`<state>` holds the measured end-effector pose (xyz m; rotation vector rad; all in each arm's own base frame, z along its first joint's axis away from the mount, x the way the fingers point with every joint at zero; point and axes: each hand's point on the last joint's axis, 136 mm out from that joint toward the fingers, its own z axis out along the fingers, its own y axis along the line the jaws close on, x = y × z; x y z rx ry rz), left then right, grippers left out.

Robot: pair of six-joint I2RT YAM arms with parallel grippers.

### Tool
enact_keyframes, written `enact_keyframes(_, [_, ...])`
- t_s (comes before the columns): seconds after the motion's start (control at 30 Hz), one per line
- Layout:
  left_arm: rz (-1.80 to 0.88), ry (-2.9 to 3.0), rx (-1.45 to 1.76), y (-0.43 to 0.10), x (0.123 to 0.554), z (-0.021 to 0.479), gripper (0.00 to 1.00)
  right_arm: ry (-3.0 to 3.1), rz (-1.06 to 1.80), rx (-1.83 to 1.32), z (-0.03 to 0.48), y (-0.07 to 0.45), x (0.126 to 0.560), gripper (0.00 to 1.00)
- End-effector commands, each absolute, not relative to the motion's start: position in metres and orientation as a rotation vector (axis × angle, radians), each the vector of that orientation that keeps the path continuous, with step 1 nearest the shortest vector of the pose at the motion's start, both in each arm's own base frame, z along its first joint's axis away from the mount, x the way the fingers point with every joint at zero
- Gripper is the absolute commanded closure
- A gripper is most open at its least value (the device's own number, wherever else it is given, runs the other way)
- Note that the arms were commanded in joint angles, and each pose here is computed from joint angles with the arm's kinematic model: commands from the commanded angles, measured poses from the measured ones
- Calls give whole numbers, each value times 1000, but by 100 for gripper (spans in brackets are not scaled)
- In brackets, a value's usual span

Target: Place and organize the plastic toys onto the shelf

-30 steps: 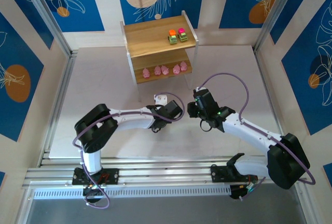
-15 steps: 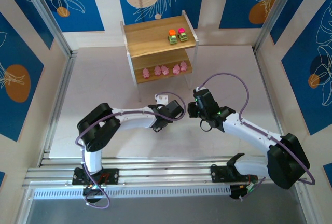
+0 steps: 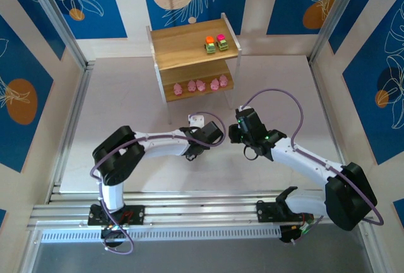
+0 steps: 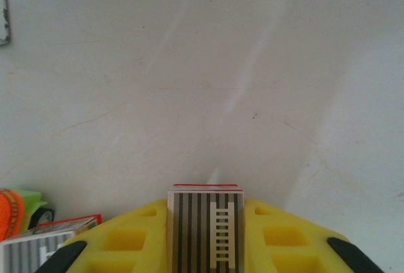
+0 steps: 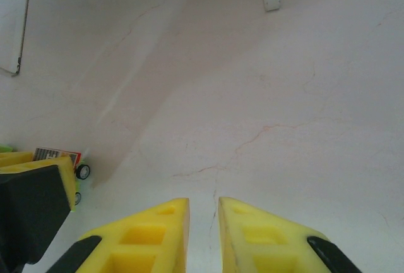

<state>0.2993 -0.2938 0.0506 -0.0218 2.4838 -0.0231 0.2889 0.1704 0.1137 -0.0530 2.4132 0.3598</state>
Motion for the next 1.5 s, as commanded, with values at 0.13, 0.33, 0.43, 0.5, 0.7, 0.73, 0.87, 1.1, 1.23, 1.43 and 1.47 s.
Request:
enact_keyframes(0.13, [-67, 2416, -44, -294, 299, 108, 83, 2413, 393, -38, 116, 171, 287, 81])
enact_keyframes(0.33, [-92, 2374, -42, -295, 299, 141, 83, 2411, 404, -39, 117, 173, 287, 80])
enact_keyframes(0.43, [-113, 2353, -36, -298, 298, 159, 83, 2412, 406, -40, 117, 173, 286, 80])
enact_keyframes(0.5, [-125, 2342, -32, -300, 298, 170, 83, 2410, 407, -39, 118, 173, 287, 80])
enact_keyframes(0.7, [-151, 2313, -10, -305, 299, 202, 83, 2408, 410, -39, 119, 172, 286, 80])
enact_keyframes(0.73, [-154, 2309, -8, -306, 299, 206, 83, 2408, 409, -37, 119, 172, 286, 80])
enact_keyframes(0.87, [-176, 2283, 9, -309, 299, 230, 83, 2406, 414, -34, 121, 172, 286, 80])
enact_keyframes(1.1, [-203, 2223, 28, -311, 303, 277, 83, 2407, 421, -33, 122, 172, 285, 80])
enact_keyframes(1.23, [-208, 2188, 39, -312, 306, 300, 83, 2405, 423, -32, 122, 172, 285, 80])
enact_keyframes(1.43, [-192, 2130, 60, -315, 315, 334, 83, 2405, 428, -32, 123, 172, 285, 80])
enact_keyframes(1.47, [-189, 2120, 69, -317, 317, 339, 83, 2405, 430, -33, 123, 172, 284, 80])
